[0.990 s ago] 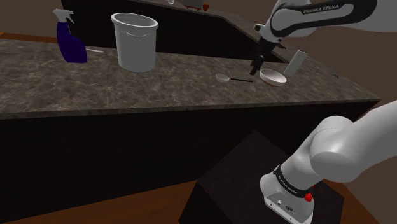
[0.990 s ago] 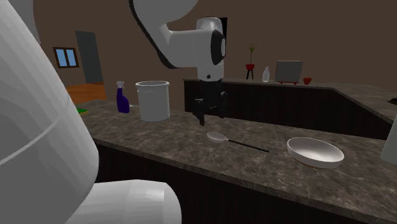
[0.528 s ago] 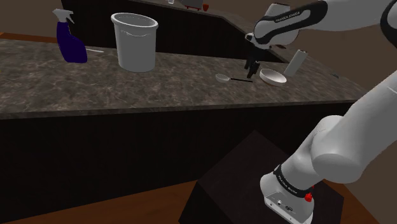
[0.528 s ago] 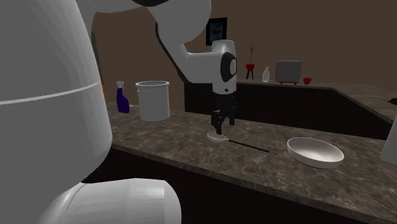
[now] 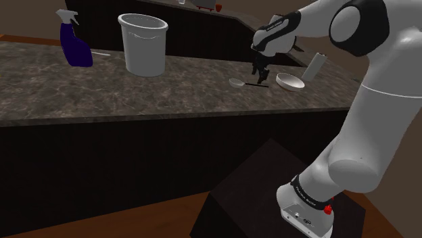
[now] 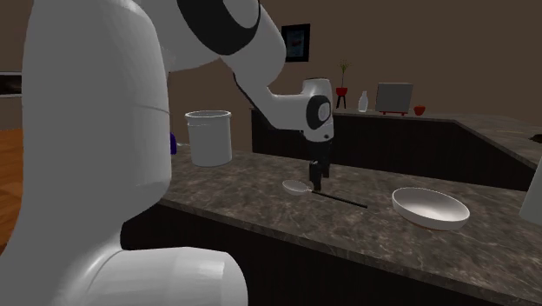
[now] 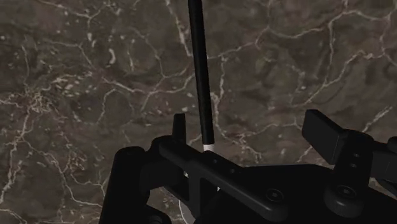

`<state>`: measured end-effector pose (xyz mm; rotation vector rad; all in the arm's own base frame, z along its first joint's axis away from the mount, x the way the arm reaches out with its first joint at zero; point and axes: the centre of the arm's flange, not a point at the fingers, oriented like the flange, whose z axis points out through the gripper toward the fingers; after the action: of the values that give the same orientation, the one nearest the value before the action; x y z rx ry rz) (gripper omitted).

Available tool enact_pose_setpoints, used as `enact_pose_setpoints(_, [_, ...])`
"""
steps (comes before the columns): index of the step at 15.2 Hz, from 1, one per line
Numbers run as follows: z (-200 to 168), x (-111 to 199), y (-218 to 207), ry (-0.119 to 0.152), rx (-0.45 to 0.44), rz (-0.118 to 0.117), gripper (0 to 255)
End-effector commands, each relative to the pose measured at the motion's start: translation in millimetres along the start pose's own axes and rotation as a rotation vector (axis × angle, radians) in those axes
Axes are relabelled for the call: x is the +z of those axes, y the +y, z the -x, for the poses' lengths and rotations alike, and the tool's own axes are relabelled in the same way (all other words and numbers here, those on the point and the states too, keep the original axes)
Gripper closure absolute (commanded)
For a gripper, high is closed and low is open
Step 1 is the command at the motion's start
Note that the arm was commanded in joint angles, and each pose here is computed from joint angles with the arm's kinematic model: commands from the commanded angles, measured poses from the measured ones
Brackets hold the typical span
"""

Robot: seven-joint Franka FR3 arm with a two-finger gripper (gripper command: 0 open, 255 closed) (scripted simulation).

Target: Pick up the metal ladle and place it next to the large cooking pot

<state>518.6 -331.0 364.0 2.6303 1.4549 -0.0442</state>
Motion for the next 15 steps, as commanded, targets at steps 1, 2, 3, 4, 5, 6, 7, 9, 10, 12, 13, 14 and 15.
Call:
enact_pose_setpoints(1, [-4, 21, 20, -0.009, -0.069, 0.000, 0])
enact_pose_setpoints(2, [-5, 25, 25, -0.011, -0.084, 0.001, 0])
enact_pose_setpoints(3, [-5, 30, 25, -0.011, -0.084, 0.001, 0])
enact_pose_setpoints(4, [-5, 35, 25, -0.011, -0.084, 0.001, 0])
enact_pose_setpoints(5, [-5, 41, 25, -0.011, -0.084, 0.001, 0])
enact_pose_setpoints(6, [-5, 46, 25, -0.011, -0.084, 0.001, 0])
enact_pose_setpoints(7, [-5, 51, 25, -0.011, -0.084, 0.001, 0])
enact_pose_setpoints(9, [-4, 62, 25, -0.011, -0.084, 0.001, 0])
enact_pose_setpoints(10, [-4, 65, 25, -0.011, -0.084, 0.001, 0])
enact_pose_setpoints(12, [-4, 65, 25, -0.011, -0.084, 0.001, 0])
enact_pose_setpoints(13, [-4, 65, 25, -0.011, -0.084, 0.001, 0])
enact_pose_setpoints(14, [-4, 65, 25, -0.011, -0.084, 0.001, 0])
enact_pose_setpoints(15, [-4, 65, 25, -0.011, -0.084, 0.001, 0])
